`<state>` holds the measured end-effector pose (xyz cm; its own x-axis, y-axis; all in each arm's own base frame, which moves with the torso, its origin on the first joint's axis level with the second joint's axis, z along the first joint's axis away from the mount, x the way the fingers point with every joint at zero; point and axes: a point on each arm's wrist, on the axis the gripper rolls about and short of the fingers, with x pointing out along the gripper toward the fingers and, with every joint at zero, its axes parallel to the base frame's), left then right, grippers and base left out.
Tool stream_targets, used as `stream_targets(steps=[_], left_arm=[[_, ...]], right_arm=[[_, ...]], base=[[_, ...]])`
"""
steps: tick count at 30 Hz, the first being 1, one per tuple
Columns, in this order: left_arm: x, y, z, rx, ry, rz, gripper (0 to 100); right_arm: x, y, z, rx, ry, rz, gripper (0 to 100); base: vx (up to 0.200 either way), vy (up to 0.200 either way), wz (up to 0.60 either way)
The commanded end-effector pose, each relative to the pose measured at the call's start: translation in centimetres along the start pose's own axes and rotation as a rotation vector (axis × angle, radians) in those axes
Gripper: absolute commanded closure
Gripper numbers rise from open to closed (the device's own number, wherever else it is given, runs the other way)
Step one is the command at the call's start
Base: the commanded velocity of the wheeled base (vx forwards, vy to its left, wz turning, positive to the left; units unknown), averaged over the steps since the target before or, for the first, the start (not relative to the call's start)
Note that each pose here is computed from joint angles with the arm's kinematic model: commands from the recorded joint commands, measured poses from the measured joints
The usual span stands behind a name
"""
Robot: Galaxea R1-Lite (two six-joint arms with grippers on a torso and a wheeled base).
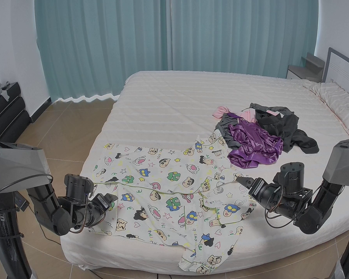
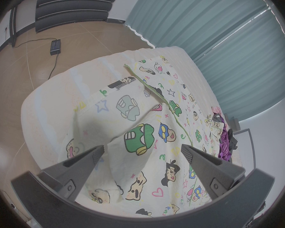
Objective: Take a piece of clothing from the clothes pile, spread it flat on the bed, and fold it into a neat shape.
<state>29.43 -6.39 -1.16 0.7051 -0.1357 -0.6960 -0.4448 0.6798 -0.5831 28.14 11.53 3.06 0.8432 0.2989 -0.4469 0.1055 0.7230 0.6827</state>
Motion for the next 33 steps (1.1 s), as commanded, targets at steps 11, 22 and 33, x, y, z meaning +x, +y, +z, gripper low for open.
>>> stream_targets(steps=[11, 22, 33], left_arm=[[-0.3, 0.6, 0.0, -0.026, 0.002, 0.015, 100], [-1.8, -1.4, 2.2, -0.077, -0.087, -0.091, 100], [-2.2, -1.0, 4.3, 0.18, -0.196, -0.11, 100]], right_arm=[[0.0, 0.0, 0.0, 0.002, -0.001, 0.0, 0], [-0.1, 0.1, 0.1, 0.002, -0.004, 0.006, 0], [-0.2, 0.2, 0.1, 0.002, -0.006, 0.006, 0]], base=[[0.0, 0.0, 0.0], [0.0, 0.0, 0.0], [0.0, 0.0, 0.0]])
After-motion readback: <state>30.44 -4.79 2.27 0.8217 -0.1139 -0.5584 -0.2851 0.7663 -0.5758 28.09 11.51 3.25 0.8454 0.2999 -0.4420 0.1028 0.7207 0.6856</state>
